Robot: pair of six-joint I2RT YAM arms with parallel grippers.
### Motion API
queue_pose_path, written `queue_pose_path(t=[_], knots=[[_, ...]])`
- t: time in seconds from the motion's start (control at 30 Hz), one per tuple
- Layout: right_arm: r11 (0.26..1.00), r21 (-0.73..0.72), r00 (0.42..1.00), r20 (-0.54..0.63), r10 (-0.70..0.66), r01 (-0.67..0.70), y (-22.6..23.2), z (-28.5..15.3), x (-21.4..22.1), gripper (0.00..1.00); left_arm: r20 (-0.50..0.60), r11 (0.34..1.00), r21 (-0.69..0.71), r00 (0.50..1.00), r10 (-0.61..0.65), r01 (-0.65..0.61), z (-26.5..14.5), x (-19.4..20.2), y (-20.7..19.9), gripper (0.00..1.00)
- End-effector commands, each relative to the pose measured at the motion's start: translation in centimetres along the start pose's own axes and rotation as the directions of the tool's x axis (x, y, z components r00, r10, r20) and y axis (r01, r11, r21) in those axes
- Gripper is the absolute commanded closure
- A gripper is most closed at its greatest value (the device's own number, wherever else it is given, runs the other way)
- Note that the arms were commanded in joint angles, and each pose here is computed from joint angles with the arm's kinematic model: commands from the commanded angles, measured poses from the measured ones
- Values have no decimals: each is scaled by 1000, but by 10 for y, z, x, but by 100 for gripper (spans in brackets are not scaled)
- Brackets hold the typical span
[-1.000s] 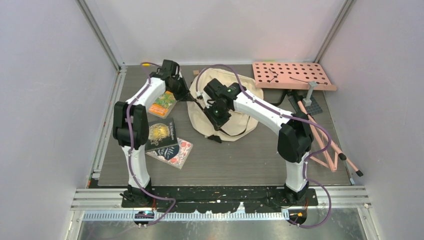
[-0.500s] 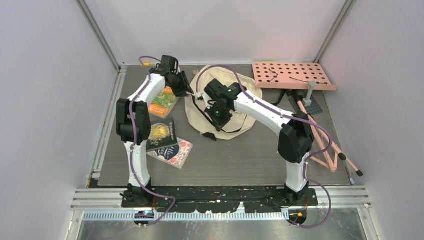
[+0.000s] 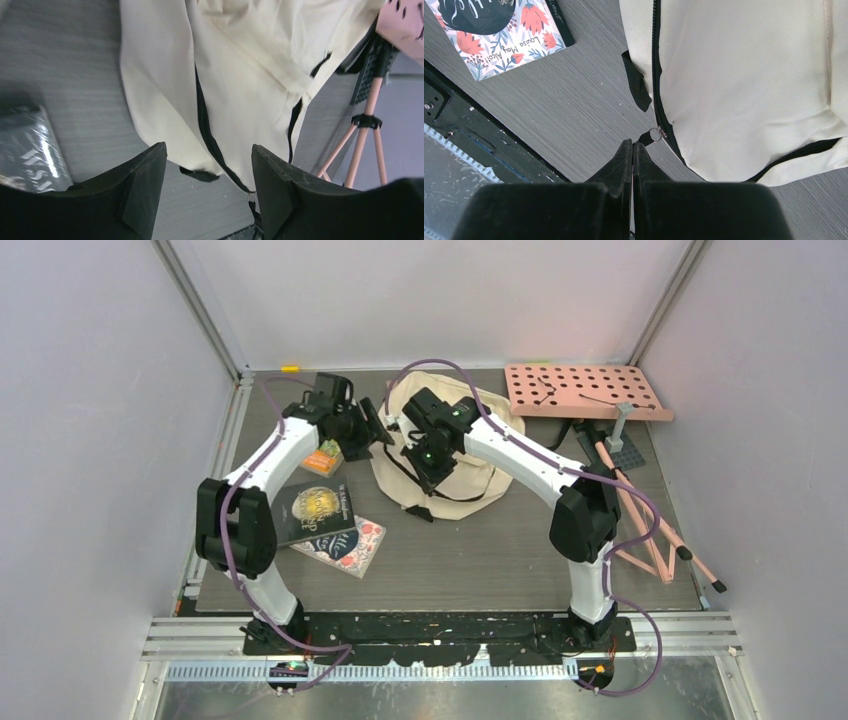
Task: Pack the student bag
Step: Unzip the student bag at the center of the board.
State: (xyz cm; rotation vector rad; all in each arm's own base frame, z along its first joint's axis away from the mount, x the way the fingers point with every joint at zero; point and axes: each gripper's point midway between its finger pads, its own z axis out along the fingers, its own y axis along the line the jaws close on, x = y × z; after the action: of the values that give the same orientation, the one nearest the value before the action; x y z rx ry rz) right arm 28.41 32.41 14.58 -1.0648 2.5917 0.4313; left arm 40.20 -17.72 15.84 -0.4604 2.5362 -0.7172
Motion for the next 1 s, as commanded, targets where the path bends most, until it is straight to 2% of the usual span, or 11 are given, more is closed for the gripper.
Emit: queue_pose_path(t=[0.0,0.1,0.27,0.4,0.63,0.97], knots=[[999,-44,999,35,-21,22,12,-8,-11,99,-59,995,75,996,-64,69,7,36,-25,35],[998,-54,999,37,-21,23,14,-9,-10,100,-114,989,116,990,-80,93,16,53,-36,35],[997,-67,998,52,-20,24,16,-10,-13,99,-159,993,82,984,-75,89,26,61,-29,38],[997,-70,998,60,-16,21,17,-11,-14,99,-168,995,71,984,-62,75,33,64,-24,56],[999,-30,999,53,-11,13,10,-10,-9,99,-143,995,84,989,-43,55,31,57,-28,99],[990,136,996,82,26,-37,-17,-24,5,99,-111,996,81,993,-27,36,24,41,-28,100]])
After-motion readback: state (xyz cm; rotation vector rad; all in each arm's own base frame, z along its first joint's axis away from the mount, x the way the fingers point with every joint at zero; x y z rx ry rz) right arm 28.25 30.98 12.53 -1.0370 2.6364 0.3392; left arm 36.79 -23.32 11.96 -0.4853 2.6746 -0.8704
